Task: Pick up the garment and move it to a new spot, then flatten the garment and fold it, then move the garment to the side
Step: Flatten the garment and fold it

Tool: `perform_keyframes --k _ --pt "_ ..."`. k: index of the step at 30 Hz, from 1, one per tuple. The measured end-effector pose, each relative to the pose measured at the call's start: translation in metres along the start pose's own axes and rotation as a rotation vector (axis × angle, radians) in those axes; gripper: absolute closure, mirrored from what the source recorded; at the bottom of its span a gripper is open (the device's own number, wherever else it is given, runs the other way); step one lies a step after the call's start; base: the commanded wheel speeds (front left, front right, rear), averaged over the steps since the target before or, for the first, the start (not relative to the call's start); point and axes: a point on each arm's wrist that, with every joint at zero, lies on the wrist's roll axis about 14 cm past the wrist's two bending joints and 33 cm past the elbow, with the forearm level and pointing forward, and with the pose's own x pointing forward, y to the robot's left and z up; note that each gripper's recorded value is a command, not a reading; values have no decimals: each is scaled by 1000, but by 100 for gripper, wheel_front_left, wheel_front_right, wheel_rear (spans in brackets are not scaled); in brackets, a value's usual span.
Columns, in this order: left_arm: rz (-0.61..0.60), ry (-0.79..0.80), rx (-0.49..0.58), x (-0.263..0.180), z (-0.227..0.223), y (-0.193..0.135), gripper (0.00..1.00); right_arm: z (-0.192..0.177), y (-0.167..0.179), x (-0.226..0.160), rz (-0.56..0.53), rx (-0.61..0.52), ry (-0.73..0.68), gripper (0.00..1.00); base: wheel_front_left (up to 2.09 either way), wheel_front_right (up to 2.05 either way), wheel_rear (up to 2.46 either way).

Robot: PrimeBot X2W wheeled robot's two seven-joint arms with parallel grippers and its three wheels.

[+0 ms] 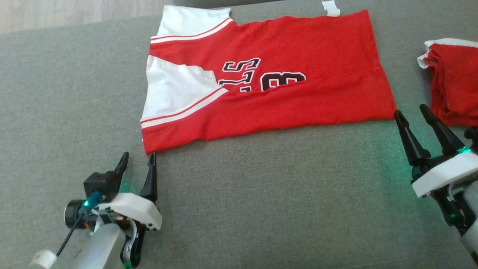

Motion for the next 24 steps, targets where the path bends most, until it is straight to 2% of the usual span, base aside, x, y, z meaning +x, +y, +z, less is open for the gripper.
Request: perform_keyframes --k 5,14,19,24 --pt "8 74 14 7 -16 1 0 -7 1 0 -5 13 12 0 0 0 0" --pt "-20 64 43 20 -9 -3 0 -10 -2 0 -18 24 16 0 0 0 0" --pt "-28 63 112 17 -11 -4 0 -8 -2 0 -18 23 11 0 0 0 0" --pt "-9 35 237 13 -7 0 0 -9 0 -1 -15 24 13 0 0 0 0"
